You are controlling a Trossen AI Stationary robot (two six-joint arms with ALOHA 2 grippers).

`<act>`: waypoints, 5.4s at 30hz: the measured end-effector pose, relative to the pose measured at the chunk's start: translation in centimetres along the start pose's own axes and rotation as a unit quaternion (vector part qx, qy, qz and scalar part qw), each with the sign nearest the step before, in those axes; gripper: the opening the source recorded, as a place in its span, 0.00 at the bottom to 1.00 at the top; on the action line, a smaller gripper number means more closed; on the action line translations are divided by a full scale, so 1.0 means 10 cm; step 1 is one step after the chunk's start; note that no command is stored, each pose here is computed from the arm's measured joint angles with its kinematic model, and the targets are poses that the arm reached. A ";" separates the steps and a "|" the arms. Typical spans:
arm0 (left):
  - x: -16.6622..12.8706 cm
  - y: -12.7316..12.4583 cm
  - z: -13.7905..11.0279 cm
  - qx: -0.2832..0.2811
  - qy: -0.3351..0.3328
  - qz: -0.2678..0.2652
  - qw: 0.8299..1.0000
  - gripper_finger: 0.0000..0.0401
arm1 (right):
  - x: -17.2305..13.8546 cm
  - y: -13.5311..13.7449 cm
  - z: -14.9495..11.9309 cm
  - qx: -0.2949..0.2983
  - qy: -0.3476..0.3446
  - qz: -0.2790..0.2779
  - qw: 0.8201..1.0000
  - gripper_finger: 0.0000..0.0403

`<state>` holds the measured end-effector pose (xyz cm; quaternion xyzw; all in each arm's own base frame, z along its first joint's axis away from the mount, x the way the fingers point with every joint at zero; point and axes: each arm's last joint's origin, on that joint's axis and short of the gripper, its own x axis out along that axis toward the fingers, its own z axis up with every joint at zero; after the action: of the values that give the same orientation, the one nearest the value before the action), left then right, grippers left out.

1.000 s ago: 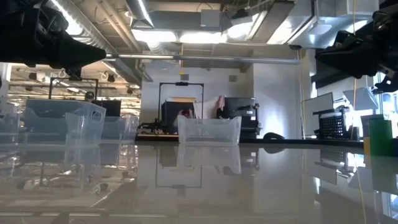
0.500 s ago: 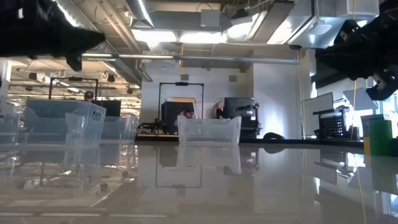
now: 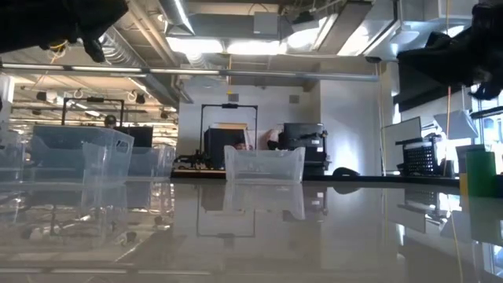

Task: Sort blocks by size
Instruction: Put the blue square game block into the top left transparent bin

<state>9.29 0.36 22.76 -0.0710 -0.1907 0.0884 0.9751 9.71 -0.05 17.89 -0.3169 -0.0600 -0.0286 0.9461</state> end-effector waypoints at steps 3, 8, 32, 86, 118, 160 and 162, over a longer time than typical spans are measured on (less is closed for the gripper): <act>0.13 -0.06 0.11 0.011 0.036 -0.005 0.999 0.03 | 0.00 -0.02 0.03 0.022 -0.013 -0.010 1.000 0.11; 0.43 -0.23 0.34 0.028 0.136 -0.028 0.990 0.01 | 0.00 -0.03 0.04 0.036 -0.019 -0.013 0.999 0.11; 0.83 -1.32 0.36 -0.105 0.571 -0.036 0.814 0.00 | 0.00 -0.02 -0.02 0.032 0.032 -0.036 0.998 0.11; 0.16 -1.26 -0.94 -0.005 0.797 0.196 0.572 0.43 | -0.01 -0.03 -0.06 0.017 0.078 -0.079 0.994 0.11; 0.27 -1.23 -0.95 0.032 0.774 0.161 0.612 0.50 | -0.01 0.00 -0.10 0.017 0.092 -0.058 0.994 0.11; 0.21 -1.13 -1.14 0.071 0.768 0.093 0.630 0.40 | -0.01 0.00 -0.09 0.029 0.090 -0.059 0.994 0.11; 0.21 -1.13 -1.13 0.072 0.768 0.093 0.629 0.35 | -0.01 0.00 -0.09 0.029 0.089 -0.060 0.994 0.11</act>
<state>17.21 -11.42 15.05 -0.0601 0.6421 0.1055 0.7570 9.71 -0.62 17.14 -0.2812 0.0049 -0.1112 0.9532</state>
